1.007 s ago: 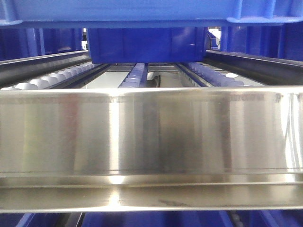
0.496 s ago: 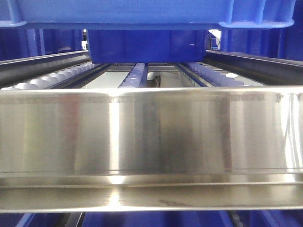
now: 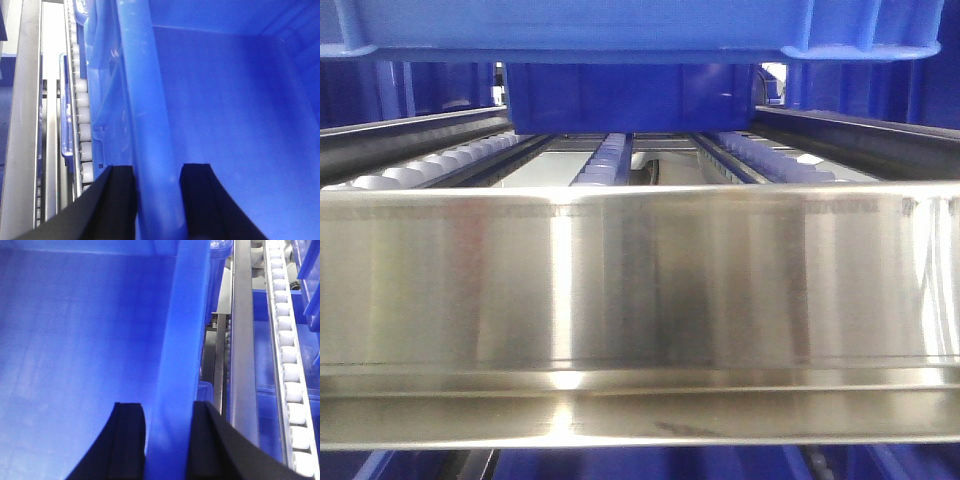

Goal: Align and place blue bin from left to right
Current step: 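Lift the blue bin with both grippers off the shelf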

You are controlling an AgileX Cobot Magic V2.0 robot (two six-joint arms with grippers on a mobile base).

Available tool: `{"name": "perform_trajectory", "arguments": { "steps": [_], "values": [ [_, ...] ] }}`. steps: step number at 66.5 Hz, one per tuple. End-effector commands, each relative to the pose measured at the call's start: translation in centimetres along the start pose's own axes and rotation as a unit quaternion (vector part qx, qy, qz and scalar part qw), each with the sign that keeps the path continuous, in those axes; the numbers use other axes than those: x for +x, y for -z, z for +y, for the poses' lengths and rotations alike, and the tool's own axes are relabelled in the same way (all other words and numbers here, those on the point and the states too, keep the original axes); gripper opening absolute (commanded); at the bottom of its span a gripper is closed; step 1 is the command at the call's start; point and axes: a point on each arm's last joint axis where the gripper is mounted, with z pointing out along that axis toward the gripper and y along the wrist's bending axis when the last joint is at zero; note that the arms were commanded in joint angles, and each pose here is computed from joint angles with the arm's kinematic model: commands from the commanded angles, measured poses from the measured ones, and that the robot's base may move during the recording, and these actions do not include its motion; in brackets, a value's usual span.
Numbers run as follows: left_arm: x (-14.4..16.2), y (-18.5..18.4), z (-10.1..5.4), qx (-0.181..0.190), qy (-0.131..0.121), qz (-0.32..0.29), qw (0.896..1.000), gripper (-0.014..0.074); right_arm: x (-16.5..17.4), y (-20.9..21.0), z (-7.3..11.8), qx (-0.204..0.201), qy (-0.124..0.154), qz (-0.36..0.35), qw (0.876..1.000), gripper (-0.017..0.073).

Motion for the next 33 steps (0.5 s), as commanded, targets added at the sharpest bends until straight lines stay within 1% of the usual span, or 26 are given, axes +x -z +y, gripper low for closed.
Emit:
{"name": "perform_trajectory", "arguments": {
  "steps": [1,33],
  "values": [
    [-1.22,1.83,-1.74,0.067,0.02,-0.069,0.995,-0.0111,-0.75,1.29,1.11,-0.052,-0.011,-0.046,0.998,-0.0071],
    [-1.22,1.83,-1.74,0.067,0.02,-0.069,0.995,-0.0111,-0.77,1.29,1.11,-0.053,-0.011,-0.047,0.997,-0.0071]
  ]
}}
